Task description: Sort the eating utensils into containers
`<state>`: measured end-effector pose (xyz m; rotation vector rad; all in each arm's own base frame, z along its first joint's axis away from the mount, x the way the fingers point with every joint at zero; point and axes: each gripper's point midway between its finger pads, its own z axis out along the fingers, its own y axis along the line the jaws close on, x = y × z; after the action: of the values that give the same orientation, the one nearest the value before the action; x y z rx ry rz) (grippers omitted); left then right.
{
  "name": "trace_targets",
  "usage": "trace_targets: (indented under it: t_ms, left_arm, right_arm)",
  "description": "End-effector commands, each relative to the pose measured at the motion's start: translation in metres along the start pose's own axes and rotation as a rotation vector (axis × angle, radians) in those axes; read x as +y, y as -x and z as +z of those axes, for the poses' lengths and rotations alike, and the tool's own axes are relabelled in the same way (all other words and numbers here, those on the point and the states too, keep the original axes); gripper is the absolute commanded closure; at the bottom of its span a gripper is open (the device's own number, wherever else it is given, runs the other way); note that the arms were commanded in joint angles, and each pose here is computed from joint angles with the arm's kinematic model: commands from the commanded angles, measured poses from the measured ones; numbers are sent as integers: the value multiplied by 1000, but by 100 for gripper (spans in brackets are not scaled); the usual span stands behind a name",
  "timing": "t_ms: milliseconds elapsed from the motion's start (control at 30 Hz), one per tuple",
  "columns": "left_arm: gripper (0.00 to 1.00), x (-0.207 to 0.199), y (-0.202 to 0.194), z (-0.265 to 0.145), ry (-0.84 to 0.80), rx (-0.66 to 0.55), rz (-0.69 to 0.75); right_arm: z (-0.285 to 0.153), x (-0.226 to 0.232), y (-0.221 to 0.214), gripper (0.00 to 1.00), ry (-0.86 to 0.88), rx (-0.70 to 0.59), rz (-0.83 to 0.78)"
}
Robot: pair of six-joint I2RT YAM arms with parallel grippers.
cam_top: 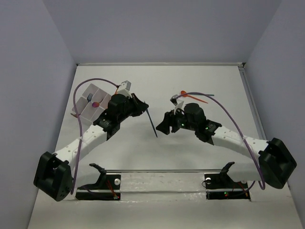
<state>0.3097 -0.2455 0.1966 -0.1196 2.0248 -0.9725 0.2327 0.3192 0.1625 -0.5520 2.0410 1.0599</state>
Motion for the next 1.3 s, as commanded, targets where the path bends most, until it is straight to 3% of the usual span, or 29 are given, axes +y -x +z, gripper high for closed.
trace_targets:
  t_ms: [0, 100, 267, 500, 667, 900, 1267]
  left_arm:
    - [94, 0, 50, -26, 93, -155, 109]
    - [94, 15, 79, -58, 193, -255, 133]
    - [94, 53, 132, -123, 420, -446, 160]
    - [94, 117, 167, -201, 822, -638, 223]
    - [94, 144, 178, -215, 948, -688, 217]
    - [94, 148, 206, -220, 988, -851, 248]
    - [94, 173, 207, -189, 1030, -811, 310]
  right_arm:
    - [-11, 20, 21, 29, 60, -89, -52]
    - [-16, 24, 27, 19, 70, -112, -61]
    - [-25, 24, 31, 19, 58, -151, -57]
    - [-35, 27, 36, 19, 55, -190, -50]
    - [-40, 27, 37, 19, 50, -205, -52]
    - [-49, 31, 43, 19, 58, -243, -66]
    - [-50, 31, 42, 19, 63, -246, -72]
